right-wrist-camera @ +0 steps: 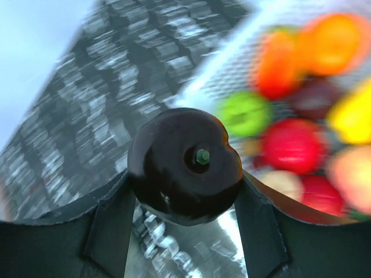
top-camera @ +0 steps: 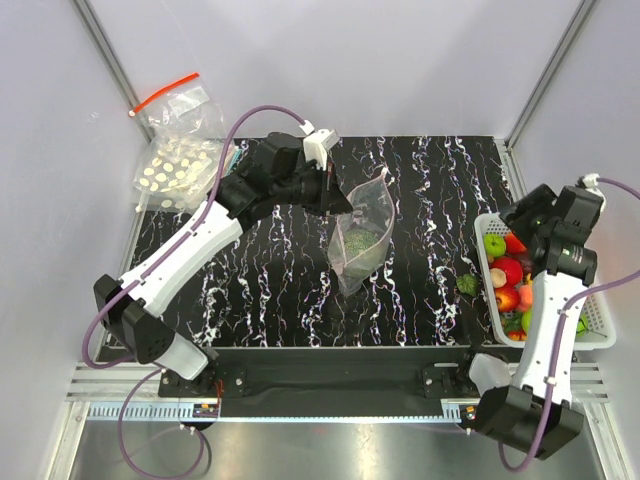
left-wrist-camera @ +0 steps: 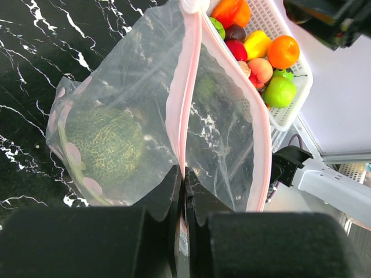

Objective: Place the food in the zip-top bag and seal the zipper
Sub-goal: Pick up the fake fruit from the bin, then place the fake fruit in the zipper food storage bag, then pick up the fake fruit from the bin.

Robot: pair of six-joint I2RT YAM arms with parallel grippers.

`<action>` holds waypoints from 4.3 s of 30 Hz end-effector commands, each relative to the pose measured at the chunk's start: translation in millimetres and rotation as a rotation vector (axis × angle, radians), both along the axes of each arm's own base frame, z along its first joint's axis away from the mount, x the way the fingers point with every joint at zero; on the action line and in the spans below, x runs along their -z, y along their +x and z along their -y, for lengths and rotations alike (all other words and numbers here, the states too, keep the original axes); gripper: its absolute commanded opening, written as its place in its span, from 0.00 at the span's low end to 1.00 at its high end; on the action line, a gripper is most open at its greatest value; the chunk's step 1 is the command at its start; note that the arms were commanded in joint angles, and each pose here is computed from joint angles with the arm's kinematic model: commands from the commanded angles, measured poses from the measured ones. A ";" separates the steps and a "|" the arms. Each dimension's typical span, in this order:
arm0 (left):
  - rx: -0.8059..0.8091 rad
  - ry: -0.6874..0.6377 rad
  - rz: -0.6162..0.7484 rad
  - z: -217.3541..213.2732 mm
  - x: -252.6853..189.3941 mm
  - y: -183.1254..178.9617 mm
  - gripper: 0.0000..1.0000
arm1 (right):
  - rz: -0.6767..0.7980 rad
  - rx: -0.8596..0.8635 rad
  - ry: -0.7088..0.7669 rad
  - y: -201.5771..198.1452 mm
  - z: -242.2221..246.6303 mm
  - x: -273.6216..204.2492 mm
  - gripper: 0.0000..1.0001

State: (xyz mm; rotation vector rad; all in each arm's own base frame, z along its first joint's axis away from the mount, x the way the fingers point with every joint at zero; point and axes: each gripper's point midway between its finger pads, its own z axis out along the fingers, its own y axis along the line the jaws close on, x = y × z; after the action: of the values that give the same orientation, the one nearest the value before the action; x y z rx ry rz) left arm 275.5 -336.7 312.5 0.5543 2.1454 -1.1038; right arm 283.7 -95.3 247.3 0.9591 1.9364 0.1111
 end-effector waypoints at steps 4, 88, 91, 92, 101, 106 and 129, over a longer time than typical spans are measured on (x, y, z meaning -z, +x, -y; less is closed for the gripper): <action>0.021 -0.038 0.055 12.0 -25.4 4.2 0.07 | 0.202 -0.482 0.090 1.6 -120.3 -83.0 0.46; 0.030 -0.007 0.050 6.8 -16.6 6.4 0.07 | -0.487 0.043 -0.167 66.2 76.7 108.0 1.00; 0.035 -0.011 0.042 8.0 -14.6 5.8 0.07 | -0.459 0.019 -0.165 77.5 76.9 116.6 1.00; 0.038 -0.013 0.040 8.5 -14.0 5.3 0.07 | -0.439 0.010 -0.167 80.8 76.1 117.7 1.00; 0.049 -0.022 0.044 8.0 -12.9 1.8 0.08 | -0.441 0.082 -0.264 90.7 101.4 145.0 1.00; 0.045 -0.034 0.055 6.1 -14.2 -0.2 0.08 | -0.425 0.120 -0.288 98.1 110.7 162.0 1.00; 0.039 -0.035 0.076 3.4 -19.5 1.7 0.08 | -0.169 0.156 -0.319 51.0 84.8 40.9 0.60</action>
State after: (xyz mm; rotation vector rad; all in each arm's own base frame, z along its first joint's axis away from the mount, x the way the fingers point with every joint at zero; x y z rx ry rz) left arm 281.1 -342.6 302.1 0.5852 2.1684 -1.0959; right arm 340.6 -192.6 173.1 0.9667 1.9920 -0.4452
